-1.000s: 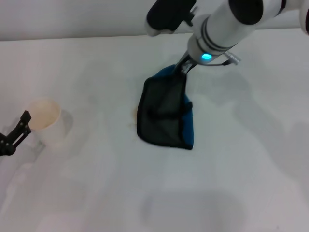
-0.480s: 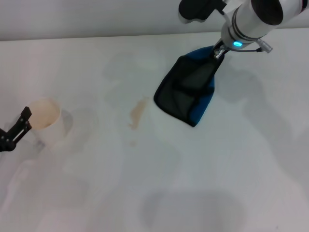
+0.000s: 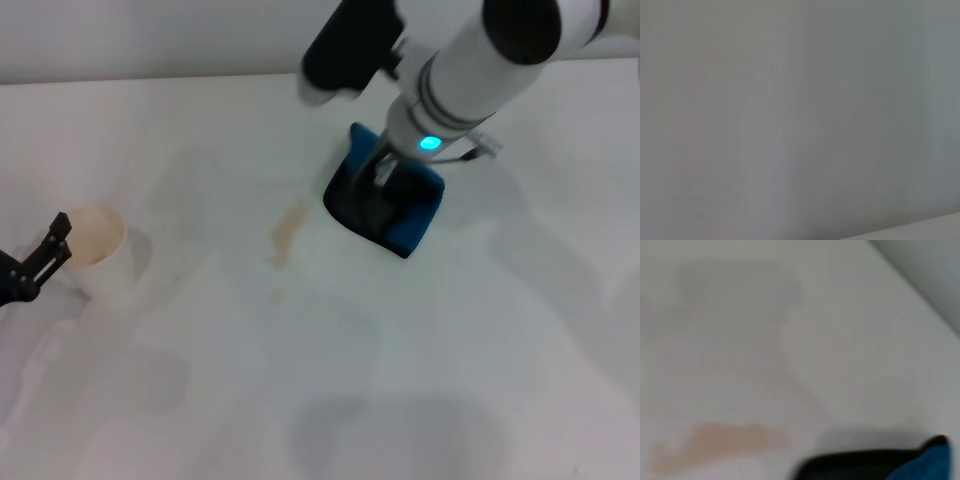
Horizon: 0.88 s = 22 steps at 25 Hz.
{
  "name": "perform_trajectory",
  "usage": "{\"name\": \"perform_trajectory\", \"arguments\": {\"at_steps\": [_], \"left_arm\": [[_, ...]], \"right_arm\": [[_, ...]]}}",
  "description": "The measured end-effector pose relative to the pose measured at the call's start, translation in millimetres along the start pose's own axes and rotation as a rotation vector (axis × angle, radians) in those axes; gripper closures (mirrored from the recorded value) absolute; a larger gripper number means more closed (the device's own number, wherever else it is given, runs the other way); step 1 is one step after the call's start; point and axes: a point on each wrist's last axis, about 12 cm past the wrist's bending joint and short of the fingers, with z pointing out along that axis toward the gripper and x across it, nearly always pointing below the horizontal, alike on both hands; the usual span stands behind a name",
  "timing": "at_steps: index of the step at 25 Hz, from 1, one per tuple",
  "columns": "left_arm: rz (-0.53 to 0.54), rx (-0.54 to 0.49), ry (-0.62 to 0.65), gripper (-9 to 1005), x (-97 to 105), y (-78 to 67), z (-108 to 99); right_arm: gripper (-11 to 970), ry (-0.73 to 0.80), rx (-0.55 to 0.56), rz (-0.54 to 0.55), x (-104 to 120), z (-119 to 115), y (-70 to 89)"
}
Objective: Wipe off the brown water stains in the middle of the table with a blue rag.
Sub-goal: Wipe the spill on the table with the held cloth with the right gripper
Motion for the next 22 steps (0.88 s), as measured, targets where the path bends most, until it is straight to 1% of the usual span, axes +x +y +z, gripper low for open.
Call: {"name": "perform_trajectory", "arguments": {"at_steps": [2, 6, 7, 8, 13, 17, 22], "left_arm": [[0.000, 0.000, -0.001, 109, -1, -0.1, 2], [-0.001, 0.000, 0.000, 109, -1, -0.3, 4], [-0.001, 0.000, -0.001, 109, -1, -0.5, 4], [-0.002, -0.001, 0.000, 108, -1, -0.6, 4], [-0.006, -0.010, -0.003, 108, -1, 0.3, 4], [-0.007, -0.010, -0.004, 108, -1, 0.1, 4], [-0.010, -0.014, 0.002, 109, 0, -0.3, 2]], "right_arm": [[936, 0.002, -0.042, -0.036, -3, 1, 13.2], [936, -0.012, -0.100, -0.073, -9, 1, 33.2], [936, -0.026, -0.128, -0.087, -13, 0, 42.5], [936, -0.026, -0.128, -0.087, -13, 0, 42.5], [937, -0.048, -0.207, -0.131, -22, -3, 69.0], [937, -0.047, -0.257, -0.178, -24, -4, 88.0], [936, -0.044, -0.325, -0.235, -23, -7, 104.0]]}}
